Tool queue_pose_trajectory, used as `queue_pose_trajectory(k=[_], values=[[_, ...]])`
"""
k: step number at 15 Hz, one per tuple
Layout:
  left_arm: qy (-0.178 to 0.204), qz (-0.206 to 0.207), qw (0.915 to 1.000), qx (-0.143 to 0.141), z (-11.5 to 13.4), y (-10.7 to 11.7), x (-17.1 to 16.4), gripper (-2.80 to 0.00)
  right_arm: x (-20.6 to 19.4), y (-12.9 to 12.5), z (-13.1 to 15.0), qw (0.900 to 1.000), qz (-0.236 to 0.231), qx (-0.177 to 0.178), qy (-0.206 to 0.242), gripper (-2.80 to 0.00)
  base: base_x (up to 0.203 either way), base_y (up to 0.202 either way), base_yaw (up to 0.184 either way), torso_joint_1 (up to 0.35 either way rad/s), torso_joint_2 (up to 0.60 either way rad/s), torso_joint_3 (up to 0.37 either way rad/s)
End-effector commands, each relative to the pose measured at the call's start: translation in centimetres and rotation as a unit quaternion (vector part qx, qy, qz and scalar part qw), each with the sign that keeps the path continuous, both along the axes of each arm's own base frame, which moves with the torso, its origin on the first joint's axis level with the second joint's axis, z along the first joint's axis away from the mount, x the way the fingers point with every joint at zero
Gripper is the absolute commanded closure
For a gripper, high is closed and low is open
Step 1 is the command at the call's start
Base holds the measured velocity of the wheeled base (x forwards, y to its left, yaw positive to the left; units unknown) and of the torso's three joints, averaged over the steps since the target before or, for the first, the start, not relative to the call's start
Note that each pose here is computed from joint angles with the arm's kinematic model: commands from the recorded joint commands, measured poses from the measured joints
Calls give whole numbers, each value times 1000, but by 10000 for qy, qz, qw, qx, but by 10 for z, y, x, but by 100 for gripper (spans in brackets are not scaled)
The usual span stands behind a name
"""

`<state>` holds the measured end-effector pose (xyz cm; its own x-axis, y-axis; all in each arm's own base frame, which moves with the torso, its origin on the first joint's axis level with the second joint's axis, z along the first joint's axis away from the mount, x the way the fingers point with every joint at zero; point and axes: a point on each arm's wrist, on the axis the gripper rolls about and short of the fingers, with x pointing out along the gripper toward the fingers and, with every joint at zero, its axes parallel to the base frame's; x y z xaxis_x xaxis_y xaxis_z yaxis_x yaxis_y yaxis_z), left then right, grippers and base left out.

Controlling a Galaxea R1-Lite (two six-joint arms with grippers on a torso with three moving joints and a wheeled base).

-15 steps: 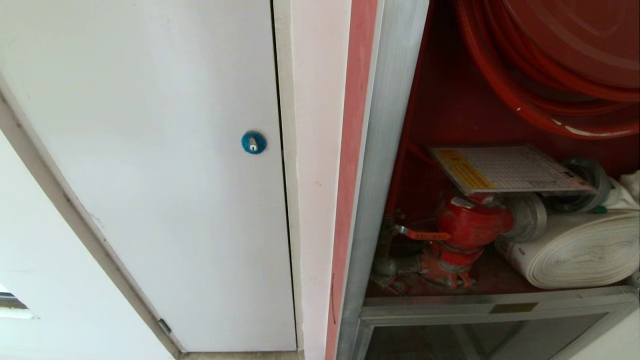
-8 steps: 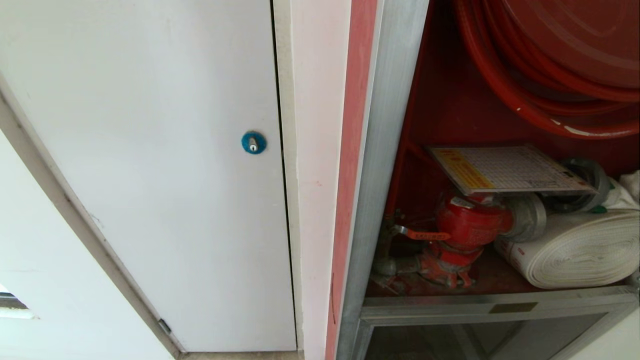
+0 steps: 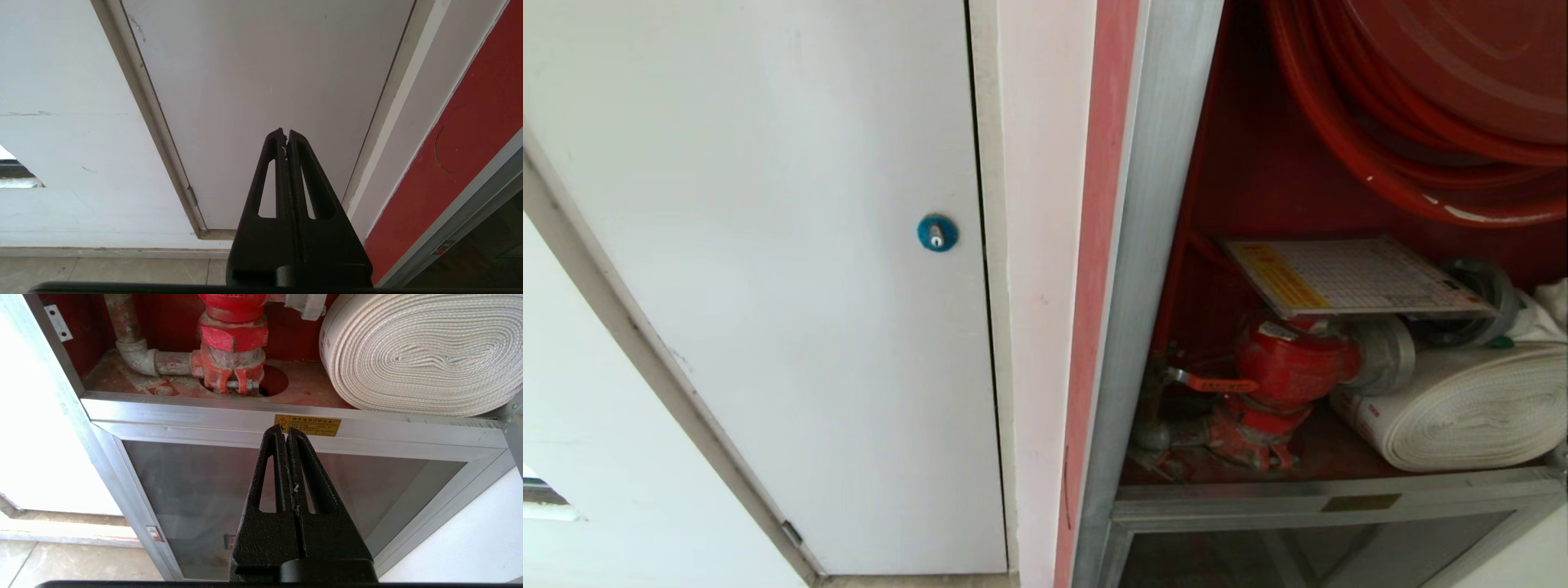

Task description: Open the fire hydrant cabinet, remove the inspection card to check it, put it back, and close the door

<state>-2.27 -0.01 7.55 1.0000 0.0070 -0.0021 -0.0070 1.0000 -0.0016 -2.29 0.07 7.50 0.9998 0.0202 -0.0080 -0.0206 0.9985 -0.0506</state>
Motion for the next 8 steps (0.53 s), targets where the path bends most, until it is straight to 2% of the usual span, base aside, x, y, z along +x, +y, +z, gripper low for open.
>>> queue_pose_trajectory(k=[1, 5, 8], values=[[5, 3, 10000, 1, 0, 0, 0, 0, 0, 0, 0, 10000, 6, -7, -9, 0, 0, 0, 0, 0, 0, 0], [5, 3, 10000, 1, 0, 0, 0, 0, -1, 0, 1, 10000, -17, 1, 47, 0, 0, 0, 0, 0, 0, 0], [5, 3, 10000, 1, 0, 0, 0, 0, -9, 0, 16, 9999, -14, 13, 112, 0, 0, 0, 0, 0, 0, 0]])
